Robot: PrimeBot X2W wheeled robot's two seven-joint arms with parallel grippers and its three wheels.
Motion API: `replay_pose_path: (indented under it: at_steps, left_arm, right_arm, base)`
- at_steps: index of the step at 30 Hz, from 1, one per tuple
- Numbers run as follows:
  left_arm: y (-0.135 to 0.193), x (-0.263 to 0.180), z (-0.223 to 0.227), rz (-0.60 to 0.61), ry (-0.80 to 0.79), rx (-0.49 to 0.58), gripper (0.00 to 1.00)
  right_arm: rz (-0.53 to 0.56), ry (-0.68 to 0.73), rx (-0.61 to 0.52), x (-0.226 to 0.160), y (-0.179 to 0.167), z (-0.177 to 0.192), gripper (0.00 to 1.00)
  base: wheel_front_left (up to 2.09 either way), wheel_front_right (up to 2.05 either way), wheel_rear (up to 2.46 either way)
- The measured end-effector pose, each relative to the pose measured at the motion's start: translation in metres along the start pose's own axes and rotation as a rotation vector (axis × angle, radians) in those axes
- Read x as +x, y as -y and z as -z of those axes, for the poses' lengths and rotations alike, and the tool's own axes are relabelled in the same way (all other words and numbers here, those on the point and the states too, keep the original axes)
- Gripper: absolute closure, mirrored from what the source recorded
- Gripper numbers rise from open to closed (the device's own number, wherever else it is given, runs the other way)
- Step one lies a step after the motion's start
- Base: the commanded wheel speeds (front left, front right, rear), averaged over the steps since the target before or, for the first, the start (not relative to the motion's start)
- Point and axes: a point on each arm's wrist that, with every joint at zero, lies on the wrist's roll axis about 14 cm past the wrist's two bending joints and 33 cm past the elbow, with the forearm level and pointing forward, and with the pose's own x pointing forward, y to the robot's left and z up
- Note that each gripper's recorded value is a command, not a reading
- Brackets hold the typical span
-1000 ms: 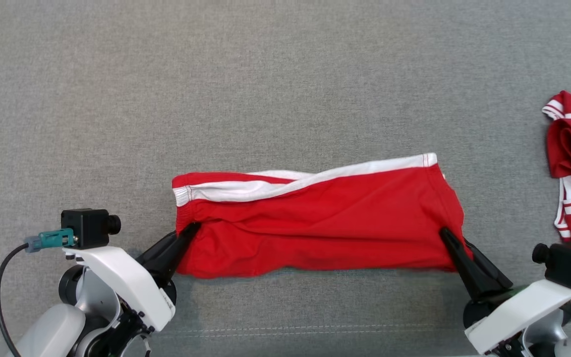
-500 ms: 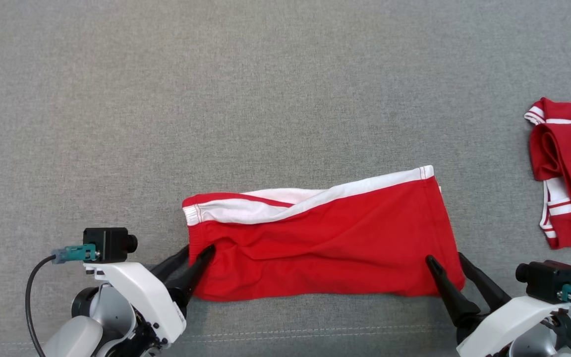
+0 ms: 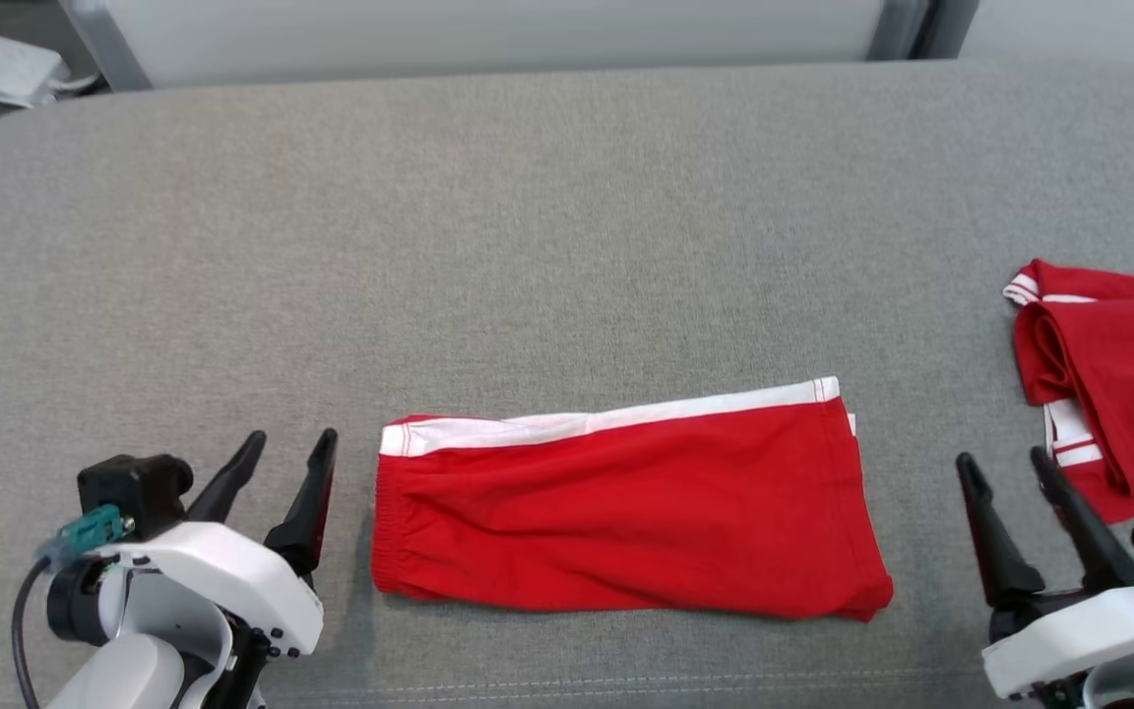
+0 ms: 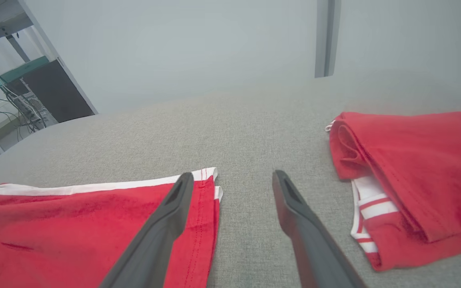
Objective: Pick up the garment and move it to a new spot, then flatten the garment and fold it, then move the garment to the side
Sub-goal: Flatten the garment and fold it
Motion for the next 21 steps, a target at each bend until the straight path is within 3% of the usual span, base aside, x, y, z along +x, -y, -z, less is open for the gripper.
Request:
replay_pose_path:
  at_steps: [6, 12, 21]
  left_arm:
    - [-0.003, -0.022, -0.038, -0.057, 0.204, 0.093, 0.0]
    - [-0.005, -0.049, -0.061, -0.109, 0.378, 0.146, 0.0]
    - [-0.008, -0.085, -0.059, -0.102, 0.481, 0.202, 0.0]
  right_arm:
    - [0.025, 0.167, -0.132, -0.006, 0.005, -0.041, 0.0]
    - [0.023, 0.256, -0.192, -0.013, -0.003, -0.061, 0.0]
    - [0.041, 0.24, -0.188, -0.042, -0.009, -0.042, 0.0]
  base:
    - [0.0, 0.0, 0.0]
    - [0.0, 0.0, 0.0]
    - [0.0, 0.0, 0.0]
